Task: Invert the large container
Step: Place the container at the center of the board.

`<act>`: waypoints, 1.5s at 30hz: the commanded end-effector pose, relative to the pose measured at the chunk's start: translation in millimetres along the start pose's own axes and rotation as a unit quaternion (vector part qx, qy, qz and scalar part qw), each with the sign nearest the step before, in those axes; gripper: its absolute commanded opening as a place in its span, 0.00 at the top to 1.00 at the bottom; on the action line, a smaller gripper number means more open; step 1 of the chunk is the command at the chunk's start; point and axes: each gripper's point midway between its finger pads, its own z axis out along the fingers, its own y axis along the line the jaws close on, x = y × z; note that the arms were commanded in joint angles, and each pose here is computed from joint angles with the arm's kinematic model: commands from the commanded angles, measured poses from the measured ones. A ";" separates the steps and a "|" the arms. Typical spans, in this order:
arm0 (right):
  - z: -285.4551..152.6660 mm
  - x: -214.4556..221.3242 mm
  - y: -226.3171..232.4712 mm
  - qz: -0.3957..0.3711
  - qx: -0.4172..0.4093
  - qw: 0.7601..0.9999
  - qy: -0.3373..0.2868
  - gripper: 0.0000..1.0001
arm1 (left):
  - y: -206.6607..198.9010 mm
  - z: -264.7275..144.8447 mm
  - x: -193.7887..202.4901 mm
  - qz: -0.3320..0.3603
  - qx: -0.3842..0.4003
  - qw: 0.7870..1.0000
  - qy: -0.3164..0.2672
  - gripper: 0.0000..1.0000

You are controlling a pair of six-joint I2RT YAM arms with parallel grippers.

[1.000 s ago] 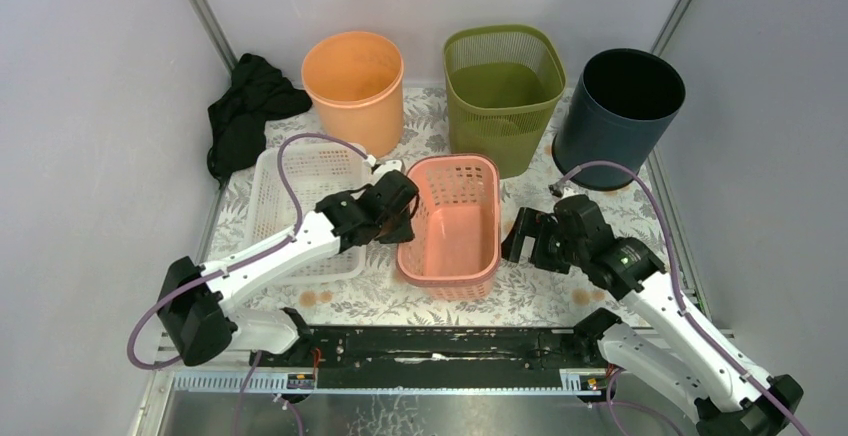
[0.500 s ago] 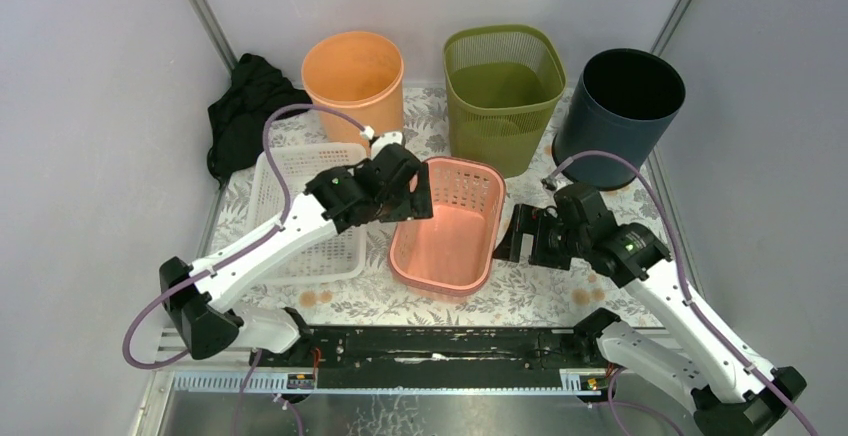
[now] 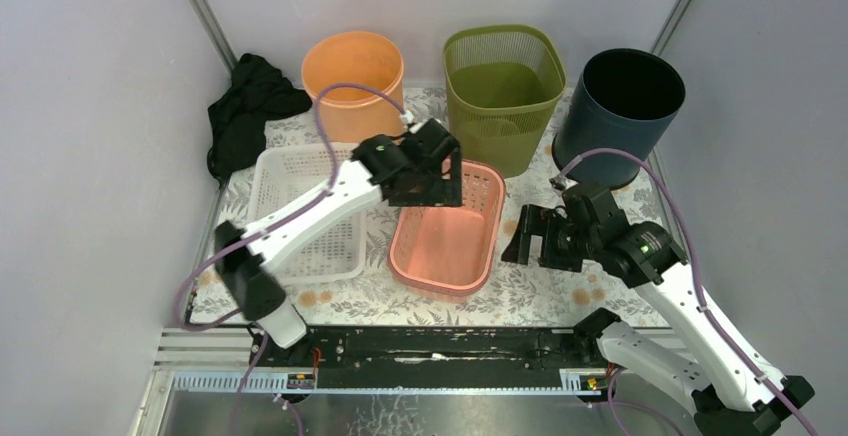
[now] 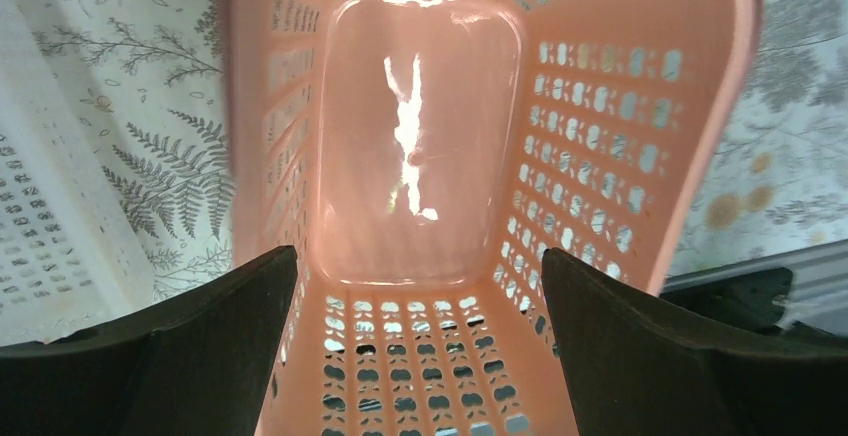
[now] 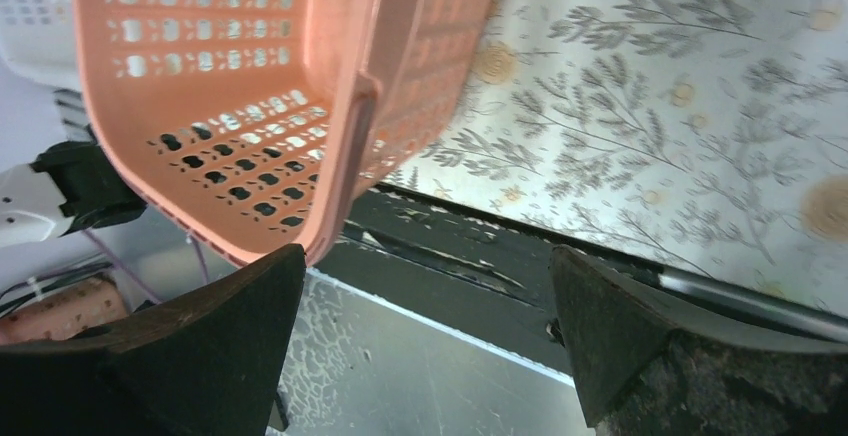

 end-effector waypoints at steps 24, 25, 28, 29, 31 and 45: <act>-23.5 -5.7 -35.8 0.009 0.057 0.994 -0.096 0.00 | -126.6 2.3 31.9 0.098 0.134 0.985 0.055 0.00; -25.8 -6.9 -37.9 0.006 0.060 0.993 -0.104 0.00 | -133.3 5.5 36.4 0.104 0.136 0.984 0.058 0.00; -31.1 -10.2 -40.2 -0.004 0.062 0.991 -0.120 0.00 | -141.8 21.5 50.6 0.117 0.126 0.982 0.080 0.02; -32.5 -11.9 -39.8 -0.006 0.060 0.990 -0.127 0.00 | -141.4 27.3 52.2 0.122 0.116 0.982 0.082 0.04; -34.2 -14.1 -37.4 -0.010 0.050 0.989 -0.138 0.00 | -134.0 36.0 50.6 0.130 0.081 0.985 0.074 0.04; -52.0 -17.8 -22.2 -0.041 0.001 0.985 -0.170 0.01 | -131.8 71.9 65.0 0.135 0.058 0.985 0.087 0.06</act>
